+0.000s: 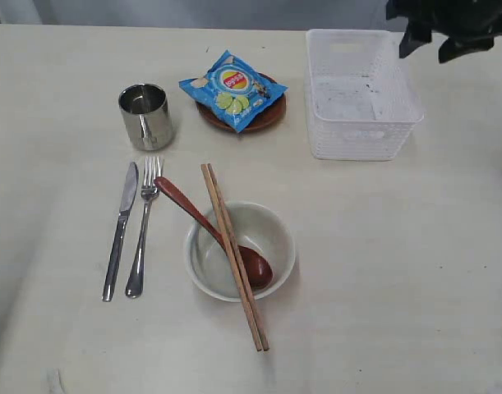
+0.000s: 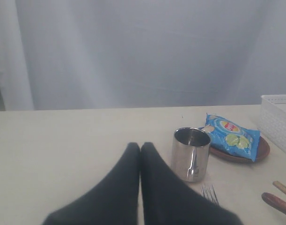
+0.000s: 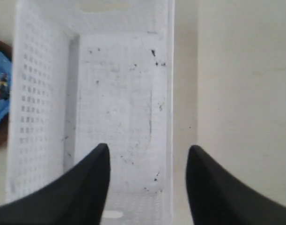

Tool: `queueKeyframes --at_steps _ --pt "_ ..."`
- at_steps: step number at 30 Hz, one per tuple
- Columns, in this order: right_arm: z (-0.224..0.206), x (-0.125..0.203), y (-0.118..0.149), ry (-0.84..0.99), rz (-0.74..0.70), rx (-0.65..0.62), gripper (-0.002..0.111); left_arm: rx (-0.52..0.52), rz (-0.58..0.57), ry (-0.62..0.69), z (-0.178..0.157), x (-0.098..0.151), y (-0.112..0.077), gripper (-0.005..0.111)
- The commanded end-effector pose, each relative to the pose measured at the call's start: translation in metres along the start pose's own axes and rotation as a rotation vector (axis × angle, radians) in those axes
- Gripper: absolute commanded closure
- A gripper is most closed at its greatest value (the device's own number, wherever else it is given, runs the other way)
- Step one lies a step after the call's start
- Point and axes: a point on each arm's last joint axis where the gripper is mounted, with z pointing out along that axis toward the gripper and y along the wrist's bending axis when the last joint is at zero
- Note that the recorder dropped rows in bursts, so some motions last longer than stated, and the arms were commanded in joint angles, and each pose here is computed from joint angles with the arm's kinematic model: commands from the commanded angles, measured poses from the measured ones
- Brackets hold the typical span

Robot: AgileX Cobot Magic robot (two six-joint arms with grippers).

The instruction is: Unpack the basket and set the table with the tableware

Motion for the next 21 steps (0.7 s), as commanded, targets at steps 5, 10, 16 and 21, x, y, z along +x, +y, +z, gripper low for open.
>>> queueKeyframes --at_steps 5,10,16,21 --pt "-0.085 0.026 0.025 -0.230 -0.096 -0.061 0.108 0.002 -0.002 -0.007 0.000 0.000 0.000 0.107" --pt "-0.133 0.086 0.030 -0.679 -0.102 -0.126 0.108 0.002 -0.002 -0.007 0.000 0.000 0.000 0.107" --pt "-0.157 0.155 0.023 -1.087 -0.234 -0.142 0.108 0.002 -0.002 -0.007 0.000 0.000 0.000 0.107" --pt "-0.169 0.182 0.016 -1.083 -0.225 -0.154 0.108 0.002 -0.002 -0.007 0.000 0.000 0.000 0.107"
